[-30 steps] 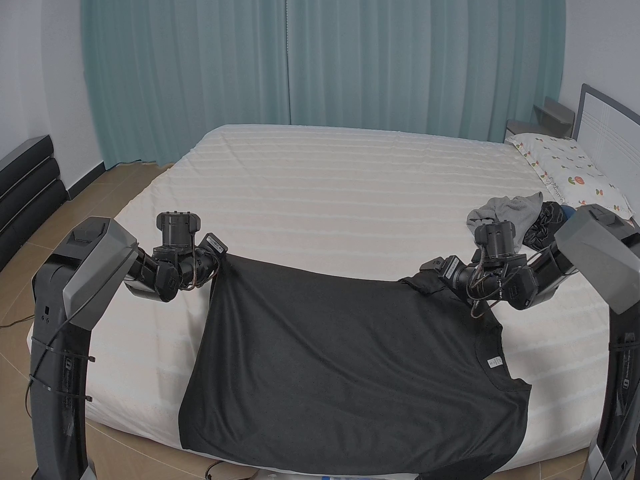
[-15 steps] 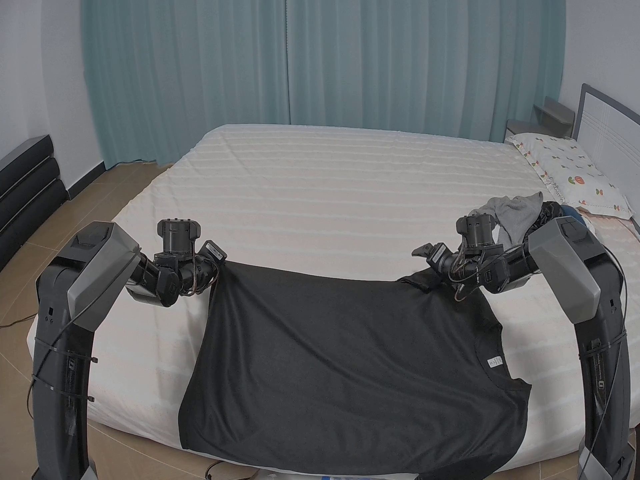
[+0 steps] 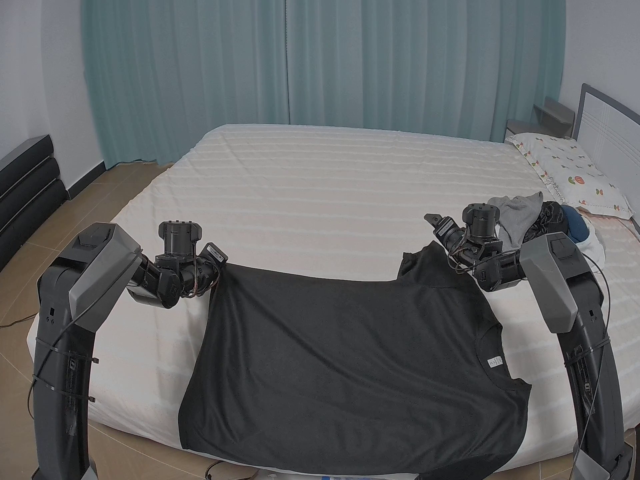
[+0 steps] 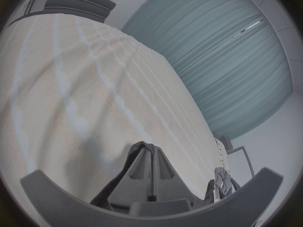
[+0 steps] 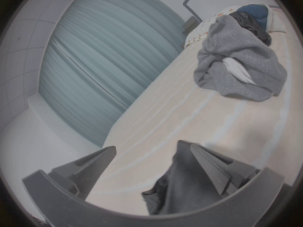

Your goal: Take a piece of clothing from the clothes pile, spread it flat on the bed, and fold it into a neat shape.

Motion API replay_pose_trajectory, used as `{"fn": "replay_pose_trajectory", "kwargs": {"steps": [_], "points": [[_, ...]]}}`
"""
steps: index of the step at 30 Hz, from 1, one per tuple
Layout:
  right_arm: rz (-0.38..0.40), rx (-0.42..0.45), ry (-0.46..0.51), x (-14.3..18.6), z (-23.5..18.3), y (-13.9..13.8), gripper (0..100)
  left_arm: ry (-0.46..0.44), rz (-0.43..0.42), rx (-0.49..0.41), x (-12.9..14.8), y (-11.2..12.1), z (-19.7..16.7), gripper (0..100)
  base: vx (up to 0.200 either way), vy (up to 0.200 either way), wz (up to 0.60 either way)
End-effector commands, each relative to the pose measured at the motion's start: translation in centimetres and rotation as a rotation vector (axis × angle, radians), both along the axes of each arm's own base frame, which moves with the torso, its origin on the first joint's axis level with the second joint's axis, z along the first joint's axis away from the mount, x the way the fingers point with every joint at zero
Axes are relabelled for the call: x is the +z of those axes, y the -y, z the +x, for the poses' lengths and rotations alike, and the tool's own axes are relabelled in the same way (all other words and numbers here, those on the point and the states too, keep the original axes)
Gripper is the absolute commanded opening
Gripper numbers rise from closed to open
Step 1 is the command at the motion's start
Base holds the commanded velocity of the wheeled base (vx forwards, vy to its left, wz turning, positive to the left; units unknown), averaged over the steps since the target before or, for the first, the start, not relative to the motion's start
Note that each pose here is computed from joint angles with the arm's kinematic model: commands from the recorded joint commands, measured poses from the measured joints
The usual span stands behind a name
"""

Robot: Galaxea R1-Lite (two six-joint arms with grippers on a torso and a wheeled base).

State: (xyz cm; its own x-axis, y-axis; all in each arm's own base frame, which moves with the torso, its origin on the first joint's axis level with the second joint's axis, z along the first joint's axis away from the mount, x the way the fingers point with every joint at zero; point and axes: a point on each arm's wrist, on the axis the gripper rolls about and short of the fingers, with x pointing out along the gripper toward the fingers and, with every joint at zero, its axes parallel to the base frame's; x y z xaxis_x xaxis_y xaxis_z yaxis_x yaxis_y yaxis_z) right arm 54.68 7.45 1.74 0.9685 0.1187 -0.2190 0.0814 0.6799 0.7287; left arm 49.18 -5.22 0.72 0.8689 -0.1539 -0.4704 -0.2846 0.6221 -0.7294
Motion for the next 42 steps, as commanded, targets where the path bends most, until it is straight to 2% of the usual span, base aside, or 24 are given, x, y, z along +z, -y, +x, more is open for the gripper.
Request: {"fn": "replay_pose_trajectory", "kwargs": {"steps": [1,2,5,6,10,15,24,25,33,38,42], "points": [[-0.028,-0.031,-0.039,-1.3,0.0,1.8,100,0.0,0.0,0.0,-0.1,0.0,0.0,0,0.0,0.0,0.0],[-0.073,-0.028,-0.056,-1.0,-0.5,3.0,100,-0.002,0.0,0.0,-0.1,0.0,0.0,0,0.0,0.0,0.0],[-0.114,-0.019,-0.078,-1.0,-1.1,4.1,100,-0.002,0.0,0.0,-0.1,0.0,0.0,0,0.0,0.0,0.0],[-0.145,0.018,-0.104,-1.1,-1.9,4.9,100,0.0,0.0,0.0,-0.1,0.0,0.1,0,0.0,0.0,0.0],[-0.179,0.088,-0.163,-1.7,-3.5,5.9,100,0.001,0.0,0.0,0.0,0.0,0.1,0,0.0,0.0,0.0],[-0.211,0.123,-0.2,-2.9,-4.2,5.9,100,0.005,-0.001,0.001,0.0,-0.1,0.1,0,0.0,0.0,0.0],[-0.239,0.135,-0.213,-3.9,-4.2,5.9,100,0.002,0.002,0.003,-0.1,-0.1,0.1,0,0.0,0.0,0.0],[-0.237,0.135,-0.215,-3.9,-4.3,5.9,0,0.0,0.002,0.002,-0.1,-0.1,0.1,0,0.0,0.0,0.0],[-0.233,0.126,-0.232,-4.2,-4.5,6.4,0,0.002,0.016,0.005,0.1,0.0,0.0,0,0.0,0.0,0.0],[-0.232,0.093,-0.168,-2.7,-4.3,7.1,0,0.007,0.033,-0.001,0.2,0.0,0.0,0,0.0,0.0,0.0],[-0.231,0.078,-0.119,-1.4,-4.1,7.4,0,0.013,0.103,-0.022,0.2,-0.1,0.0,0,0.0,0.0,0.0]]}}
